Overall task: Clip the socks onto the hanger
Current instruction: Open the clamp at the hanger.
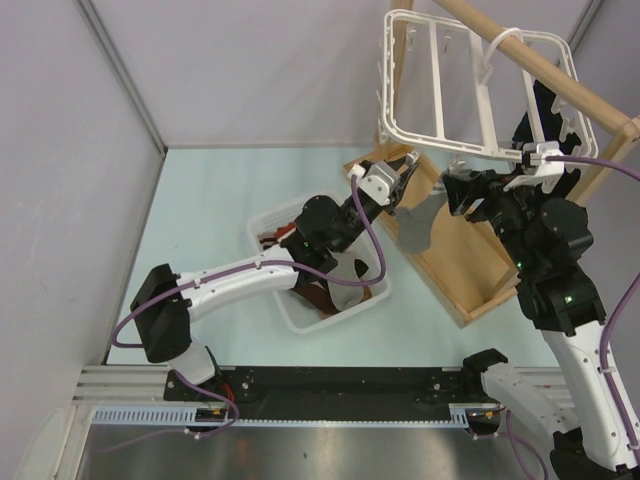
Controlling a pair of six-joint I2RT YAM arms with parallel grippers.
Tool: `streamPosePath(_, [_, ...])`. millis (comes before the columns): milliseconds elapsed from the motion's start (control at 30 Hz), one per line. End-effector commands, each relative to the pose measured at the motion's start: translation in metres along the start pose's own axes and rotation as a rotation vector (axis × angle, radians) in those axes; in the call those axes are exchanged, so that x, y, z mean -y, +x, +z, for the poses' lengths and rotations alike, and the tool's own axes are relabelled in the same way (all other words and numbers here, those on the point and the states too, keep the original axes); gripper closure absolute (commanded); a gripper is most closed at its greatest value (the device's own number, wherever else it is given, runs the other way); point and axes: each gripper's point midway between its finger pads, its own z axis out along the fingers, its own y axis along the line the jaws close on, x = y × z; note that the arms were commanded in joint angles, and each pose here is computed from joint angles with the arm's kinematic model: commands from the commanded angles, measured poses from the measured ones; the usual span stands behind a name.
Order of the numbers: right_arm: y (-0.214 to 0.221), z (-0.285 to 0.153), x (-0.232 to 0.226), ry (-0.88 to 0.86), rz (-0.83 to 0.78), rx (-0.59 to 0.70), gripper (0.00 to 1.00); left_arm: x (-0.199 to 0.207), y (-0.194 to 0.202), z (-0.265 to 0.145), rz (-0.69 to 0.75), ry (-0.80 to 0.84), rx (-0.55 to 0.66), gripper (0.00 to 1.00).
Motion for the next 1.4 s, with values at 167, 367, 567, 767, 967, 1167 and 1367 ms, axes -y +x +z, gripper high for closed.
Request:
streamPosePath(167, [-0.021,-0.019,-0.017,-0.091,-0.01,0.067,0.38,0.0,-0.029,-0.004,-0.018,0.011,0.069,0.85])
streamPosePath(367, [-0.031,-0.029,-0.044,-0.241,-0.041,0.102,0.38,0.008,-0.038,-0.005,-0.04,0.057,0.067,0.94])
streamPosePath(567, [-0.028,-0.026,-0.067,-0.378,-0.044,0.087,0.37,0.024,-0.035,-0.008,-0.076,0.149,0.005,0.96])
streamPosePath(767, [-0.022,-0.007,-0.065,-0.361,-0.022,0.064,0.38,0.034,-0.035,-0.009,-0.095,0.196,-0.016,0.97])
streamPosePath(967, [-0.016,0.009,-0.06,-0.332,0.008,0.048,0.38,0.04,-0.036,-0.006,-0.104,0.227,-0.021,0.98])
streamPosePath(1167, [-0.014,0.02,-0.053,-0.284,0.03,0.047,0.38,0.043,-0.036,-0.007,-0.11,0.239,-0.022,0.98])
streamPosePath(1367, [-0.018,0.024,-0.056,-0.294,0.048,0.064,0.43,0.046,-0.033,-0.007,-0.12,0.25,-0.032,0.98])
